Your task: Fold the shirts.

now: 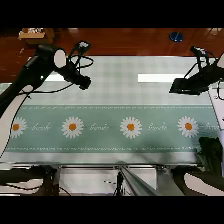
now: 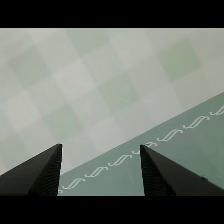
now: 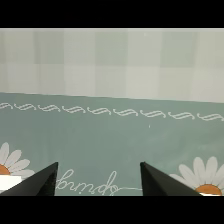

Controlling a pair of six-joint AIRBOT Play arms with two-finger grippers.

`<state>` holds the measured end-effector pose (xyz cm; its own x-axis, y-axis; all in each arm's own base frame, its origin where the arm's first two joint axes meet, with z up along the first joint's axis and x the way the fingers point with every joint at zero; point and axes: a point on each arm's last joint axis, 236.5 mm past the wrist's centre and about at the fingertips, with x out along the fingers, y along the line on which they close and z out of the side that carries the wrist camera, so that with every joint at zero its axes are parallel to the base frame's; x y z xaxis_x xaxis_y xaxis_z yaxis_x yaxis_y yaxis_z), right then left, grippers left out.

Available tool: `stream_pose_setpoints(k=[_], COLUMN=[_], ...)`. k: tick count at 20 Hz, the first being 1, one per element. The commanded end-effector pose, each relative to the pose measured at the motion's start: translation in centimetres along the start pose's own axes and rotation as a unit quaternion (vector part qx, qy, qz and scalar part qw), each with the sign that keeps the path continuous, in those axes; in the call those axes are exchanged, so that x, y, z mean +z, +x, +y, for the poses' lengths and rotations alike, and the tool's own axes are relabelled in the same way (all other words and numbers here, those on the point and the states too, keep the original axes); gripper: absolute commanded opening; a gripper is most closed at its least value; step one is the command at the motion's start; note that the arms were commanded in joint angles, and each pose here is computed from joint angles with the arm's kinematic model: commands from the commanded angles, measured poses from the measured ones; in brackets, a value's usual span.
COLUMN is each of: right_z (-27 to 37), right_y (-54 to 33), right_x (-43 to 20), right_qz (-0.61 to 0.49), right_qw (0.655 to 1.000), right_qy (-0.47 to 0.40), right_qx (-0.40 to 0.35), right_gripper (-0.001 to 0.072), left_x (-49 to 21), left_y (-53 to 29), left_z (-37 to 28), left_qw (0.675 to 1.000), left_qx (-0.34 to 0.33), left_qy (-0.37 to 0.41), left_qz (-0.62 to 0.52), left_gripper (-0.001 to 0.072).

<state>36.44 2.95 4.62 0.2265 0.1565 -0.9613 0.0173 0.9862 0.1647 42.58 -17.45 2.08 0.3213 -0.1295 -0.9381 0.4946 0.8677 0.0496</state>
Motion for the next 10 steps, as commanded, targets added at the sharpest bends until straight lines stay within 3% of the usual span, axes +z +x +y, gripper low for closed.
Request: stream_pose_setpoints(k=[1,10], right_z=[0.0,0.0], right_y=[0.0,0.0], right_x=[0.0,0.0], right_qz=[0.0,0.0], right_qw=[1.0,1.0], right_qy=[-0.001,-0.001], right_qx=[0.0,0.0], right_gripper=[0.0588,0.0588], left_x=[0.2,0.5], left_y=[0.3,-0.6], left_z=[0.6,2.9], left_qw=[1.0,0.998], left_qx=[0.001,0.013], left_qy=[-0.027,-0.057], left_qz=[-0.003,-0.023], left_gripper=[0.06,0.0601])
